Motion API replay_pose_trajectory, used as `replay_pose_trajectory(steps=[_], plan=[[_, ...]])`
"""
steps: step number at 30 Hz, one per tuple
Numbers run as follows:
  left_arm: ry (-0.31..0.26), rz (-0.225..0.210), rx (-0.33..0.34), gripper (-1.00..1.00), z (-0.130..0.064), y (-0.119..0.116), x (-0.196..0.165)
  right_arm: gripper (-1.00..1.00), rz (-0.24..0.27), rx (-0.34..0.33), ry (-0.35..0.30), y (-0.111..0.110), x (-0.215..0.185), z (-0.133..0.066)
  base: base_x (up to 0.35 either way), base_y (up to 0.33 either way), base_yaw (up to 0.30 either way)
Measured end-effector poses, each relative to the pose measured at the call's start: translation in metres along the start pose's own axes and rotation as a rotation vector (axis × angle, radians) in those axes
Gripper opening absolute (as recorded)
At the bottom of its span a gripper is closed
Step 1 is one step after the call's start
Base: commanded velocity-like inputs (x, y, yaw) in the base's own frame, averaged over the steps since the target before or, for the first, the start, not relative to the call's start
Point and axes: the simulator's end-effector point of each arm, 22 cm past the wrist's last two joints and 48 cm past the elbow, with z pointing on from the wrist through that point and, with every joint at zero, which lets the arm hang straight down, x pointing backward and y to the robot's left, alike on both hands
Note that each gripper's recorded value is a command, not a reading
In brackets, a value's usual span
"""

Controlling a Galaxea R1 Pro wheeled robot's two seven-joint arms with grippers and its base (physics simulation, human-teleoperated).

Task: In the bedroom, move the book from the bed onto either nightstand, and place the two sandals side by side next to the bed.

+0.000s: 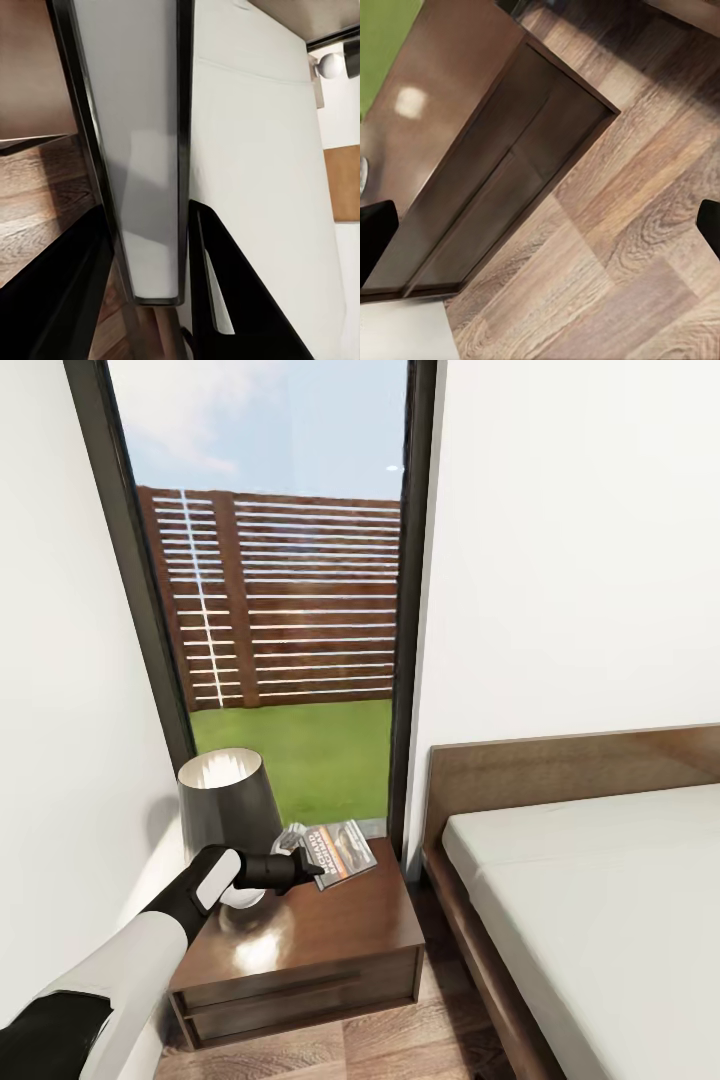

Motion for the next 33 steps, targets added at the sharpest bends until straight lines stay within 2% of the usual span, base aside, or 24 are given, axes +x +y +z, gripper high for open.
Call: replay_pose_trajectory(steps=[33], plan=[[-0.001,0.002,-0.010,-1.00,-0.0024,0.0040,-0.0012,1.00,0.002,0.000,-0.001,-0.0002,0.0000,-0.0001,0.000,0.004,0.000]])
